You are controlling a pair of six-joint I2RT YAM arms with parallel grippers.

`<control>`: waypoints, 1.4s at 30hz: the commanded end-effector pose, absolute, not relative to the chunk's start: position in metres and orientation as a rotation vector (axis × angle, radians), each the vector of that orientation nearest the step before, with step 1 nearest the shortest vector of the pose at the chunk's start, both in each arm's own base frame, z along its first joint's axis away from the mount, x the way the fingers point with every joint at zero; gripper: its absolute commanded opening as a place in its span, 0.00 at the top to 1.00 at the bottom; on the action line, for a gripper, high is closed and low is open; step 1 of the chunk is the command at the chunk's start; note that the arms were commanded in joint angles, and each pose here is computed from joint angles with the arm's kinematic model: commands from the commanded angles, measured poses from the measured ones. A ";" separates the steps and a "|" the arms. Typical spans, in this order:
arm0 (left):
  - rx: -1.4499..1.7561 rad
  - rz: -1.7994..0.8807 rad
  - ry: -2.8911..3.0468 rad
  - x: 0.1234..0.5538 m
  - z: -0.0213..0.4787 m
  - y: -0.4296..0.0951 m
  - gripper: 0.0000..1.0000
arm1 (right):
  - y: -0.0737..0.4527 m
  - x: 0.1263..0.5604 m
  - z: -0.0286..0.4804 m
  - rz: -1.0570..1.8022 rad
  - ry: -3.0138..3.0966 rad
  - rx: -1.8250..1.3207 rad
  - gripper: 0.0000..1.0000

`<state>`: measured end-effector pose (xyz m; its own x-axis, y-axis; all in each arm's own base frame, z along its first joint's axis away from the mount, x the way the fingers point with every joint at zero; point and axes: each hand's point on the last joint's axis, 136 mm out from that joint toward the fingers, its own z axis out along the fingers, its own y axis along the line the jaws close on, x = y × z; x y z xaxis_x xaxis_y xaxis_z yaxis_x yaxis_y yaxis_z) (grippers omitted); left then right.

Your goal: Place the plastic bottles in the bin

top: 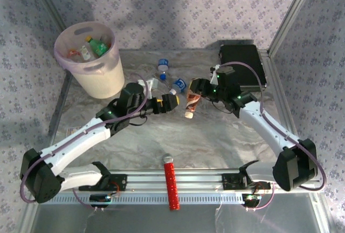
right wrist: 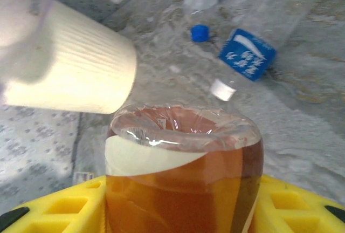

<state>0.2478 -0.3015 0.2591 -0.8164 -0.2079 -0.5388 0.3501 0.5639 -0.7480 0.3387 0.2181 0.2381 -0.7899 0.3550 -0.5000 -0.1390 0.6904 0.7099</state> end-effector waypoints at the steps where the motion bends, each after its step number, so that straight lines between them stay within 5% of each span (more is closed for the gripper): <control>1: 0.156 -1.346 2.159 0.245 0.270 -0.326 0.00 | 0.233 0.327 0.251 1.122 2.237 0.109 0.47; 14: 0.195 -1.402 2.194 0.246 0.253 -0.359 0.17 | 0.259 0.314 0.259 1.230 2.222 0.036 0.48; 33: 0.187 -1.338 2.207 0.255 0.252 -0.356 0.57 | 0.270 0.312 0.258 1.241 2.243 -0.026 0.45; 36: 0.173 -1.328 2.209 0.258 0.252 -0.351 0.60 | 0.269 0.313 0.260 1.237 2.240 -0.034 0.34; 40: 0.160 -1.293 2.205 0.265 0.258 -0.336 0.61 | 0.262 0.318 0.269 1.212 2.226 -0.046 0.01; 42: 0.156 -1.255 2.198 0.271 0.266 -0.323 0.61 | 0.255 0.321 0.278 1.189 2.215 -0.057 0.01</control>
